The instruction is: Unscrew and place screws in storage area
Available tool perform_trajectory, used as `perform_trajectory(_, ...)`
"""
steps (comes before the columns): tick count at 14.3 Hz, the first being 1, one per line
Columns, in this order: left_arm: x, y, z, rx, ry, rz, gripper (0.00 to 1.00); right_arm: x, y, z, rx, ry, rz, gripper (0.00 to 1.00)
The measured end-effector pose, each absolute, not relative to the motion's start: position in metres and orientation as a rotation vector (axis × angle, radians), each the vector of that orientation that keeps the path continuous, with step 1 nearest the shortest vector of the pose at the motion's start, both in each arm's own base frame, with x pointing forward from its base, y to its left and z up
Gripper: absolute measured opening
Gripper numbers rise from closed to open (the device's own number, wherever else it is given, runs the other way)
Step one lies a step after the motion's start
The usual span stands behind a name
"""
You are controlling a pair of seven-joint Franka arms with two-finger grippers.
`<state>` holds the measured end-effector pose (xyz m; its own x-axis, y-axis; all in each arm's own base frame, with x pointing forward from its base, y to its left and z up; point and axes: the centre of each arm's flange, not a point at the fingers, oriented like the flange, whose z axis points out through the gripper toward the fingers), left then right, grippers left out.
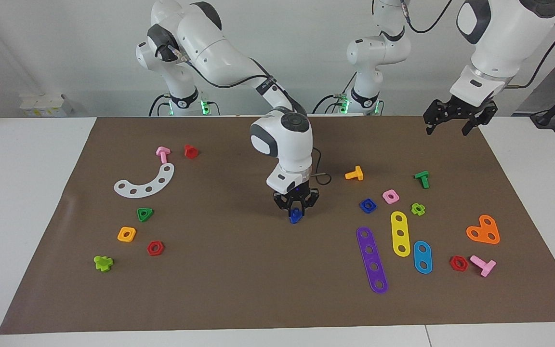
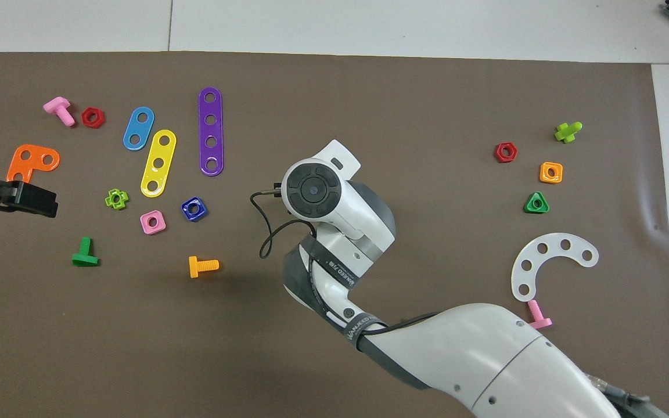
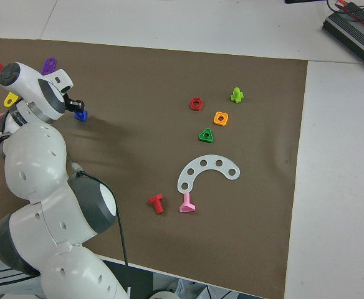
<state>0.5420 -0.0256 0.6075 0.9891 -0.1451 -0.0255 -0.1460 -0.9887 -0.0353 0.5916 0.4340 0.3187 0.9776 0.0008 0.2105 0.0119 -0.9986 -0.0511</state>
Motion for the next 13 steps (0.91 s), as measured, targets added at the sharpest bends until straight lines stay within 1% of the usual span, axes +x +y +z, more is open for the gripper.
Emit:
perform_trajectory(4,0.542,-0.024,0.607,-3.096,0.223,0.034,1.00,0.591,0.434,0.318,-3.073,-0.011,-0.326,0.40)
perform_trajectory(6,0.542,-0.021,0.607,-3.097,0.212,0.035,1.00,0.591,0.434,0.318,-3.073,-0.010,-0.326,0.19)
perform_trajectory(11,0.542,-0.020,0.607,-3.098,0.209,0.035,1.00,0.595,0.429,0.323,-3.085,0.006,-0.319,0.19)
perform_trajectory(13,0.542,-0.019,0.607,-3.098,0.209,0.035,1.00,0.607,0.411,0.347,-3.088,0.030,-0.351,0.19)
